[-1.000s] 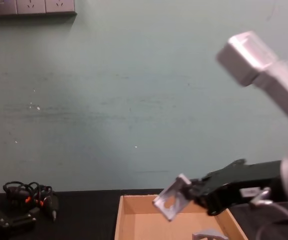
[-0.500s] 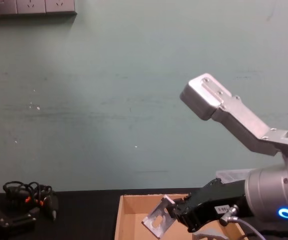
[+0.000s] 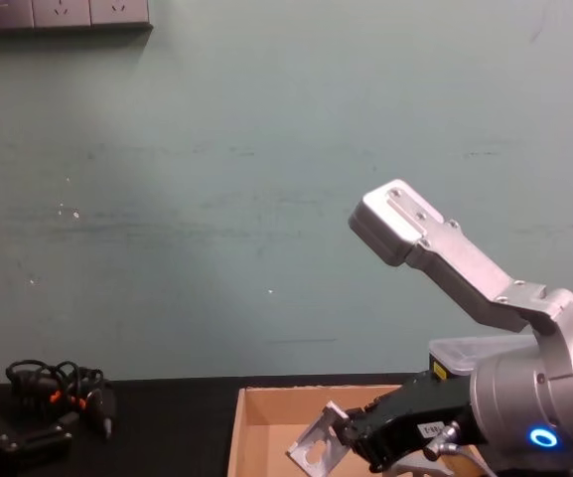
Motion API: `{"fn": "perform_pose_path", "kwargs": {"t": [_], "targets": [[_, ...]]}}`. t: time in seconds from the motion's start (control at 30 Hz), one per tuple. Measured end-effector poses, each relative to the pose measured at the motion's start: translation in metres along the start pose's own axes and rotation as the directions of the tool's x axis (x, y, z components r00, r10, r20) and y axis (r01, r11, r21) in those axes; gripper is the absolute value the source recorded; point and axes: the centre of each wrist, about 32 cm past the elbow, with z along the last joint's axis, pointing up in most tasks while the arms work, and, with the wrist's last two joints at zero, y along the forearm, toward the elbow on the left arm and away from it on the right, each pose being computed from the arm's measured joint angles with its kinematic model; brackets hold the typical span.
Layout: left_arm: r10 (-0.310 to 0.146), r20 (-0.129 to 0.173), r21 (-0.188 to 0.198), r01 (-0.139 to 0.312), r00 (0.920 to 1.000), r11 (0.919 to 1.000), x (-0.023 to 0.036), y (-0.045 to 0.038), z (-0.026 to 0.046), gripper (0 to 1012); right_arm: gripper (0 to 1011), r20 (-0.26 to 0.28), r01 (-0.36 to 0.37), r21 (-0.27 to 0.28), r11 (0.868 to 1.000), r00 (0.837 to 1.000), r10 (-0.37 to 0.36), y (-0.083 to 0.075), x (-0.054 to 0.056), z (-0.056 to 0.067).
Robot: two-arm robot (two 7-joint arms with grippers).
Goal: Use one hand to pick up the angle iron from the table and place it into the box.
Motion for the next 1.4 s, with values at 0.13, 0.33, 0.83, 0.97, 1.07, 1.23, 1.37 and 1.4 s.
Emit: {"fn": "perform_pose_path", "kwargs": {"t": [0.13,0.33,0.83,0.97,1.07,1.23,1.37,1.4], "targets": [[0.000,0.000,0.000,0.000,1.0000,1.0000,0.0000,0.0000,0.0000,1000,67,-0.004,0.004,-0.011,1.000,1.000,-0.005,0.003,0.001,-0.003],[0.000,0.000,0.000,0.000,1.0000,1.0000,0.0000,0.0000,0.0000,1000,67,-0.016,0.006,-0.020,1.000,1.000,-0.007,0.004,0.003,-0.007],[0.000,0.000,0.000,0.000,1.0000,1.0000,0.0000,0.0000,0.0000,1000,367,-0.037,-0.005,-0.021,1.000,0.999,0.004,0.006,0.002,-0.011],[0.000,0.000,0.000,0.000,1.0000,1.0000,0.0000,0.0000,0.0000,1000,491,-0.044,0.006,0.008,1.000,0.999,-0.005,0.002,0.002,-0.010],[0.000,0.000,0.000,0.000,1.0000,1.0000,0.0000,0.0000,0.0000,1000,594,-0.048,0.015,0.030,0.999,0.999,-0.013,-0.003,0.003,-0.008],[0.000,0.000,0.000,0.000,1.0000,1.0000,0.0000,0.0000,0.0000,1000,765,-0.052,0.028,0.061,0.998,0.998,-0.025,-0.016,0.004,-0.006],[0.000,0.000,0.000,0.000,1.0000,1.0000,0.0000,0.0000,0.0000,1000,880,-0.049,0.033,0.087,0.996,0.998,-0.029,-0.032,0.002,-0.005],[0.000,0.000,0.000,0.000,1.0000,1.0000,0.0000,0.0000,0.0000,1000,915,-0.050,0.033,0.096,0.995,0.998,-0.028,-0.038,0.001,-0.005]]}}
